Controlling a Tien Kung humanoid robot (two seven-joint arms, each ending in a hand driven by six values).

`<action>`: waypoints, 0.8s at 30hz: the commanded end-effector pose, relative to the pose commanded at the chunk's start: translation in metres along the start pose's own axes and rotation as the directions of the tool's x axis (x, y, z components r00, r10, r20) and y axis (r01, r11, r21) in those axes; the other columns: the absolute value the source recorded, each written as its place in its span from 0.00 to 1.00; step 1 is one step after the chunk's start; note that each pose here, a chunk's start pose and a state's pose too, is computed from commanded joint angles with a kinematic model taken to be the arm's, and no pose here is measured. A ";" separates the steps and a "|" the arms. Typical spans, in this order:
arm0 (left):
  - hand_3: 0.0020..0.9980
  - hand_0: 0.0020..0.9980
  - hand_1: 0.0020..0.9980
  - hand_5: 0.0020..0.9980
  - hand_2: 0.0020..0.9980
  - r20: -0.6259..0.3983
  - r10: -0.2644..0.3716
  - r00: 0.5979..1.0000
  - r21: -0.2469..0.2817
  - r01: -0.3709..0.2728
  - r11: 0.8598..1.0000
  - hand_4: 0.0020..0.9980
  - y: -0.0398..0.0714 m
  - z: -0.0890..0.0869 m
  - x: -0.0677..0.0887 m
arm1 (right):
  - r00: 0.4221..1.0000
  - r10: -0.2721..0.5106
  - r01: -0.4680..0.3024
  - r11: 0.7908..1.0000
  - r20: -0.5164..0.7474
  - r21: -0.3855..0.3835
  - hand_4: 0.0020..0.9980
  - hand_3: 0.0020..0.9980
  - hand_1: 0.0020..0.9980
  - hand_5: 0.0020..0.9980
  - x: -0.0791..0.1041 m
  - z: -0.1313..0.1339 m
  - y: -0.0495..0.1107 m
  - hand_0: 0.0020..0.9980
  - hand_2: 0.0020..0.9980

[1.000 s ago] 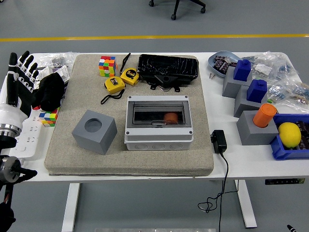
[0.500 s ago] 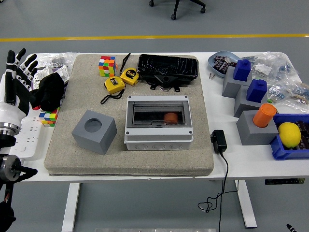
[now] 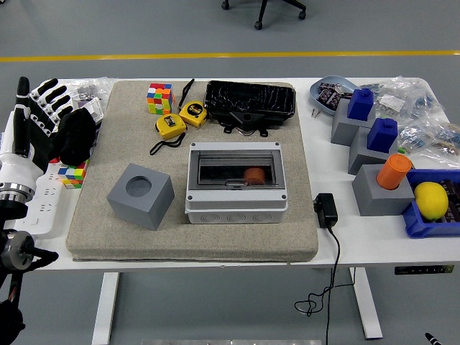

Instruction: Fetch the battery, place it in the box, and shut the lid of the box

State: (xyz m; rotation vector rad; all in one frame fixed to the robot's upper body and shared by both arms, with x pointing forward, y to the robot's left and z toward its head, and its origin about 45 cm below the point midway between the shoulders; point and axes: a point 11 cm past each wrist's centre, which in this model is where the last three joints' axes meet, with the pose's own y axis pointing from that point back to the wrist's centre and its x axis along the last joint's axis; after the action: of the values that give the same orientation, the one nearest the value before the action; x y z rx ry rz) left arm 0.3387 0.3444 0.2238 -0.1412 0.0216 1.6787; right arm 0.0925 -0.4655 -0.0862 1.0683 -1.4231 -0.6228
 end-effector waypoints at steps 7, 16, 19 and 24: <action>0.78 0.76 0.79 1.00 0.77 0.001 0.002 1.000 0.013 -0.002 1.000 1.00 0.000 -0.003 0.000 | 1.000 0.003 -0.003 1.000 0.000 0.004 1.00 0.80 0.83 1.00 0.001 -0.001 0.000 0.91 0.79; 0.78 0.76 0.78 1.00 0.77 0.003 0.004 1.000 0.008 -0.004 1.000 1.00 0.000 -0.002 -0.001 | 1.000 0.005 -0.005 1.000 0.000 0.003 1.00 0.80 0.83 1.00 0.001 0.000 0.000 0.91 0.79; 0.78 0.76 0.78 1.00 0.77 0.003 0.005 1.000 0.009 -0.005 1.000 1.00 0.000 -0.003 -0.001 | 1.000 0.005 -0.005 1.000 0.000 0.004 1.00 0.80 0.83 1.00 0.001 0.000 0.000 0.91 0.79; 0.78 0.76 0.78 1.00 0.77 0.004 0.006 1.000 0.007 -0.006 1.000 1.00 0.000 -0.002 -0.001 | 1.000 0.006 -0.006 1.000 0.000 0.005 1.00 0.80 0.83 1.00 0.001 -0.001 0.000 0.91 0.79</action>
State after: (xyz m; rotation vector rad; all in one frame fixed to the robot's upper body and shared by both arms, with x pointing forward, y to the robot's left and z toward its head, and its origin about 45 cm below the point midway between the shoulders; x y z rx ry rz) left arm 0.3389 0.3431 0.2215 -0.1331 0.0252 1.6851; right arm 0.0936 -0.4660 -0.0856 1.0678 -1.4277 -0.6154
